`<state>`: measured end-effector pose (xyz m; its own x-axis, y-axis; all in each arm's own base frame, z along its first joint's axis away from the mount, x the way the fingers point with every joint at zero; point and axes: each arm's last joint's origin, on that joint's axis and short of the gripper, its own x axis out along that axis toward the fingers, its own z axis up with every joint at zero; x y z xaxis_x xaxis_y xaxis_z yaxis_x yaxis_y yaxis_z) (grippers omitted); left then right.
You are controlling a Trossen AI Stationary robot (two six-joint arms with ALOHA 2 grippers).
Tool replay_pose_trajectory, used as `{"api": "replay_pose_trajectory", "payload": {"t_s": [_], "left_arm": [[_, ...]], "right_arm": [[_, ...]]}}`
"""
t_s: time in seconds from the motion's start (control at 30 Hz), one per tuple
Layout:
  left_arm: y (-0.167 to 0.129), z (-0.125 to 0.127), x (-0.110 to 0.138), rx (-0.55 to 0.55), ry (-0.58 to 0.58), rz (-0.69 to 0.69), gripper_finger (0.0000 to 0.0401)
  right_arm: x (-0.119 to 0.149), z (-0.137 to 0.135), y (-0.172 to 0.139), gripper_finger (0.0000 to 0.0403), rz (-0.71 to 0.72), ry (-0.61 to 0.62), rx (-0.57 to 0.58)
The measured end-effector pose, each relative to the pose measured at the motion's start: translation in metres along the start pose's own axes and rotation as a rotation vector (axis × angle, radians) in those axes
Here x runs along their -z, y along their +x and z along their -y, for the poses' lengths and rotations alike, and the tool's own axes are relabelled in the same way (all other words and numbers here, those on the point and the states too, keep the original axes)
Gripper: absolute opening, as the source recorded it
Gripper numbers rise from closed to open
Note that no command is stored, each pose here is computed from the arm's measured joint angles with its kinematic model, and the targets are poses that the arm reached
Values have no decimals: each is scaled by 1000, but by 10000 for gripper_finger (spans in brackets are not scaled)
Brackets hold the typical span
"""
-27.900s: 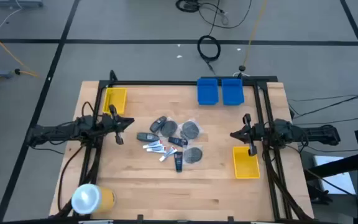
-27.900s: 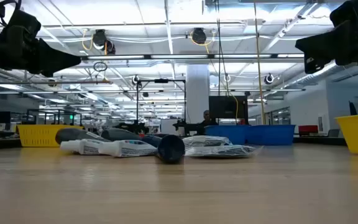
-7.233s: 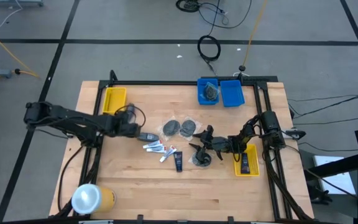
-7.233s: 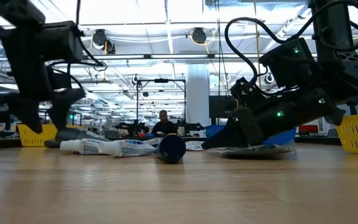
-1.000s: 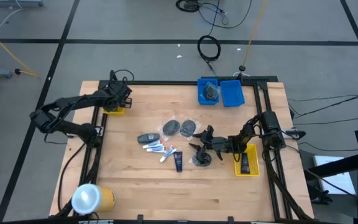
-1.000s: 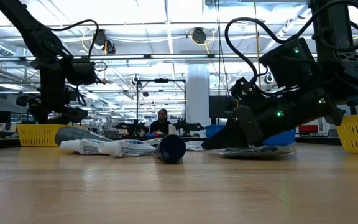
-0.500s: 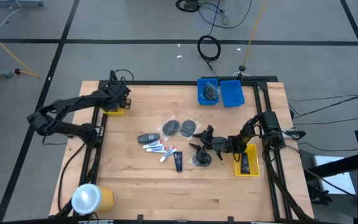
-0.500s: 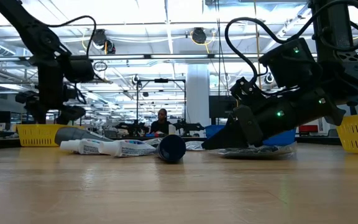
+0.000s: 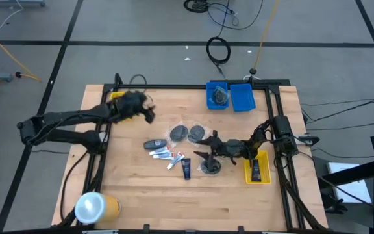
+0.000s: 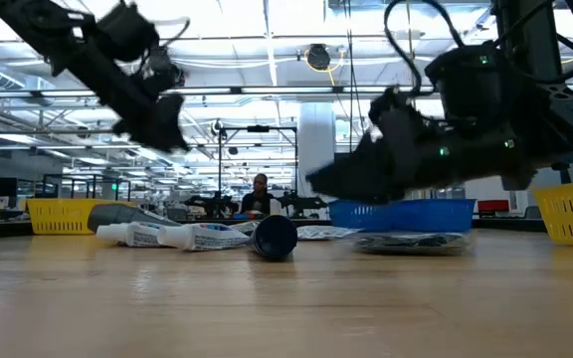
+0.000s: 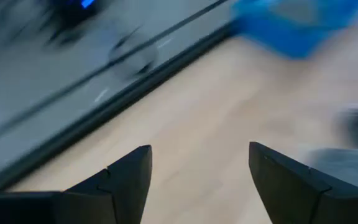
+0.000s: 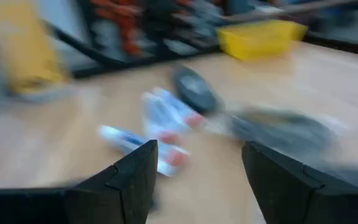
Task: Pick & Place Travel size toiletries
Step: Put the white toothpaste into the right blue bin
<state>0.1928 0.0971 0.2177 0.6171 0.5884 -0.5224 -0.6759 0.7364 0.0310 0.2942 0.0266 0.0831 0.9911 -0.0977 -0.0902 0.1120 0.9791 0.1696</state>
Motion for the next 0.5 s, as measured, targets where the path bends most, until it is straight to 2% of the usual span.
{"api": "replay_pose_trajectory", "payload": {"t_s": [0.13, 0.2, 0.27, 0.4, 0.5], "left_arm": [[-7, 46, -2, 268, 223, 106, 241], [-13, 66, 3, 389, 320, 133, 236], [-17, 85, 12, 480, 394, 116, 231], [-25, 112, 35, 573, 444, 9, 222], [-28, 125, 56, 538, 456, -90, 215]], "right_arm": [[-19, 0, 12, 226, 27, 57, -234], [-22, -1, 30, 226, -63, 84, -306], [-23, -4, 51, 226, -197, 81, -325], [-37, -18, 88, 226, -403, -51, -332], [-51, -26, 101, 226, -437, -148, -355]]}}
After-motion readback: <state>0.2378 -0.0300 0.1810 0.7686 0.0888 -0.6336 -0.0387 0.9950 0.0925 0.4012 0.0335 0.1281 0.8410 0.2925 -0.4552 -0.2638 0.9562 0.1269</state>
